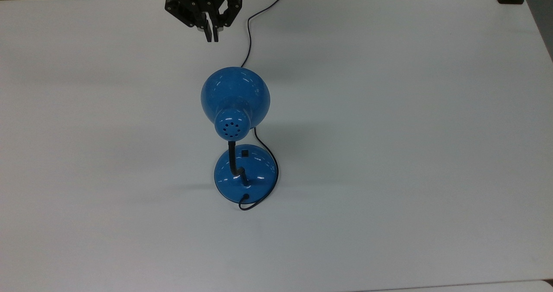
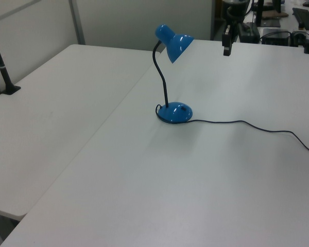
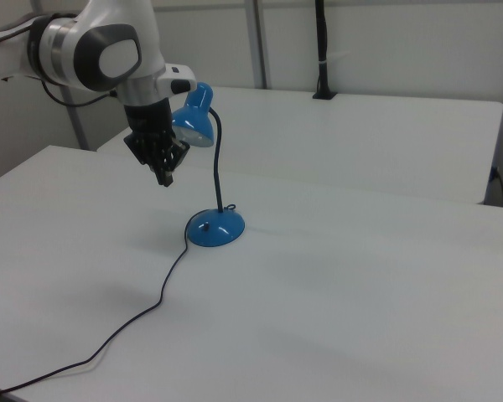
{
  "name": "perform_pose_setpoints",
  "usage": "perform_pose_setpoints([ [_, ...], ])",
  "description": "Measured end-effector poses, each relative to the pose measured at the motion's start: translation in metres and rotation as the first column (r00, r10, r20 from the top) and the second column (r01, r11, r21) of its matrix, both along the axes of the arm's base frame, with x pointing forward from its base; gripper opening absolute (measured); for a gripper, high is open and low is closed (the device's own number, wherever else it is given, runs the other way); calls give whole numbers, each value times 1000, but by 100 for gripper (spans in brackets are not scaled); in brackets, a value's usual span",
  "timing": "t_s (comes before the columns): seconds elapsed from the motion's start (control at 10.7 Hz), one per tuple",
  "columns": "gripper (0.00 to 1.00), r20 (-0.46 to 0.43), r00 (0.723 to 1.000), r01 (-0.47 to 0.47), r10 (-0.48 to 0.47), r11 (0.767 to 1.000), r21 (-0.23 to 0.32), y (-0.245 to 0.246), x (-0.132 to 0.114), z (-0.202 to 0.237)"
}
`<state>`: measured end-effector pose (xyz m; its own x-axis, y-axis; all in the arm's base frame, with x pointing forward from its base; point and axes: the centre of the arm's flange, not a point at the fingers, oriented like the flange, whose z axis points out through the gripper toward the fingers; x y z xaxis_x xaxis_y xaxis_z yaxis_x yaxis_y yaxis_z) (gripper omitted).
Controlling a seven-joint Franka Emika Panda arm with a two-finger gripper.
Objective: Turn on the lamp
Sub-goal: 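Move the gripper down toward the switch on the blue lamp base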
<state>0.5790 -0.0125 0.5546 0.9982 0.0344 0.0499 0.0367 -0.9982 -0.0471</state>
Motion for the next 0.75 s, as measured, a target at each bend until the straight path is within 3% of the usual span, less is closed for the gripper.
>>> perform_pose_setpoints([
  [0.09,5,14,1000,-23,23,1000,19,2,1,-3],
  [0.37,1,93,992,-99,90,990,96,7,9,-23],
  [0.75,1,151,984,-107,92,990,96,9,25,-75],
])
